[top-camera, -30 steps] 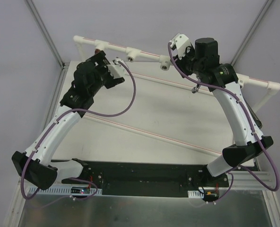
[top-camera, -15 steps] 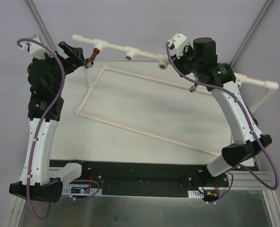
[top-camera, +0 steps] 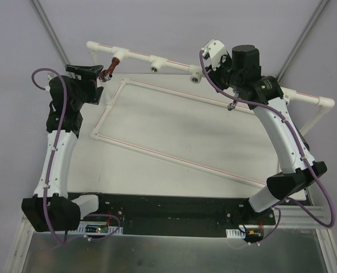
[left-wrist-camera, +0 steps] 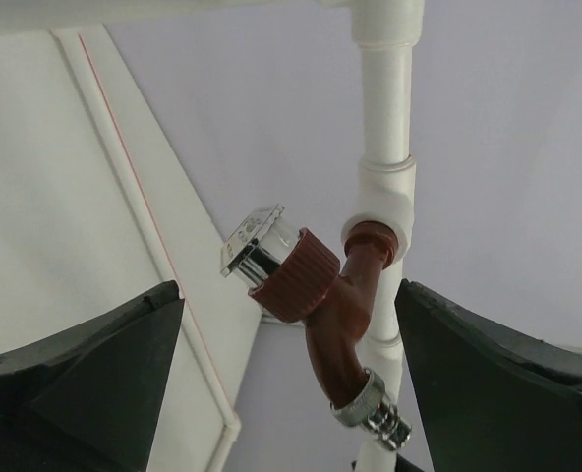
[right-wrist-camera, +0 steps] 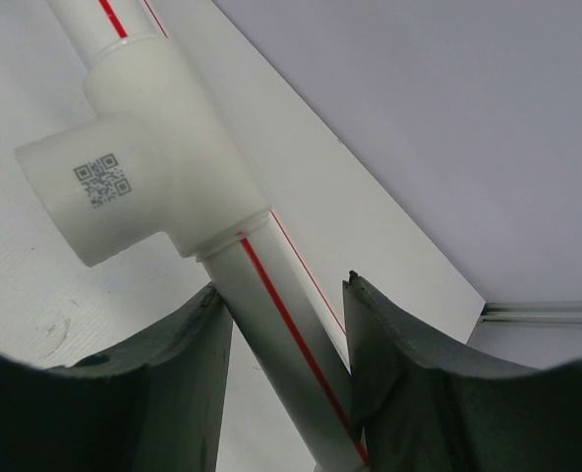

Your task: Install the water faucets

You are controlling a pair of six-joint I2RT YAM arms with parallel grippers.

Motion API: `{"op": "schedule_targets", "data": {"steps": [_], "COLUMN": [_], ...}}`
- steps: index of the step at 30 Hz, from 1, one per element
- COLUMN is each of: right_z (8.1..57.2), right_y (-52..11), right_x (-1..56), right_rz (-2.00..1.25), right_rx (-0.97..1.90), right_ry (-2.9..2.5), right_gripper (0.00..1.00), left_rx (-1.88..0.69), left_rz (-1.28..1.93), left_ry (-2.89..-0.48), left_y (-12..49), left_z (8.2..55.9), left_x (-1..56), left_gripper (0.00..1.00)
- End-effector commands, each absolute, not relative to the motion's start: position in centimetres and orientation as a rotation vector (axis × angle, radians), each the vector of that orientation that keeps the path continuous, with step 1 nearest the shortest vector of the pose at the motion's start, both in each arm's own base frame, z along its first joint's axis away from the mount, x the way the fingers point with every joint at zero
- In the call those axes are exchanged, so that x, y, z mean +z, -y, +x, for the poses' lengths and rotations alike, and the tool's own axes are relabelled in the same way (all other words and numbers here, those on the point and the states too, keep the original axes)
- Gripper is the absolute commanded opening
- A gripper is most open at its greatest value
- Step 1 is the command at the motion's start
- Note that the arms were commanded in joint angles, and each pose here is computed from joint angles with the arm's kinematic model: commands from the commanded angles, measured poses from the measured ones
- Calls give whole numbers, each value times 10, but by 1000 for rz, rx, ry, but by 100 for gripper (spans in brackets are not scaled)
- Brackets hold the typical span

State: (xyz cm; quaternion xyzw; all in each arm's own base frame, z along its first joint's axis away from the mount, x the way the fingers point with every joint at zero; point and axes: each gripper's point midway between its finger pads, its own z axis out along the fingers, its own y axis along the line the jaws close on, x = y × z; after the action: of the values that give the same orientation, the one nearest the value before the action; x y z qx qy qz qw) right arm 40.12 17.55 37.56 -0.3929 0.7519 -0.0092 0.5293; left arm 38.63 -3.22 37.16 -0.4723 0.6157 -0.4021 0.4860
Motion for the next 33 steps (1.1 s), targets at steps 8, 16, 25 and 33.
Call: {"op": "schedule_targets", "data": {"steps": [8, 16, 25, 33], "right_z": [393, 394, 397, 400], "right_y": [-191, -188, -188, -190], "right_x": [318, 320, 322, 324], "right_rz": [-910, -903, -903, -900], "right_rx": [110, 89, 81, 86], "right_ry": [-1999, -1997, -1987, -1983], "right_gripper": [0, 0, 0, 0], "left_rx": [-1488, -1412, -473, 171], "left_rz": [-1179, -851, 198, 1100], "left_ry": [-1291, -1246, -1521, -1266], "left_y": [77, 82, 106, 177], "left_z": [444, 434, 398, 373], "left_x": [398, 440, 431, 399], "left_gripper": [75, 17, 0, 0]}}
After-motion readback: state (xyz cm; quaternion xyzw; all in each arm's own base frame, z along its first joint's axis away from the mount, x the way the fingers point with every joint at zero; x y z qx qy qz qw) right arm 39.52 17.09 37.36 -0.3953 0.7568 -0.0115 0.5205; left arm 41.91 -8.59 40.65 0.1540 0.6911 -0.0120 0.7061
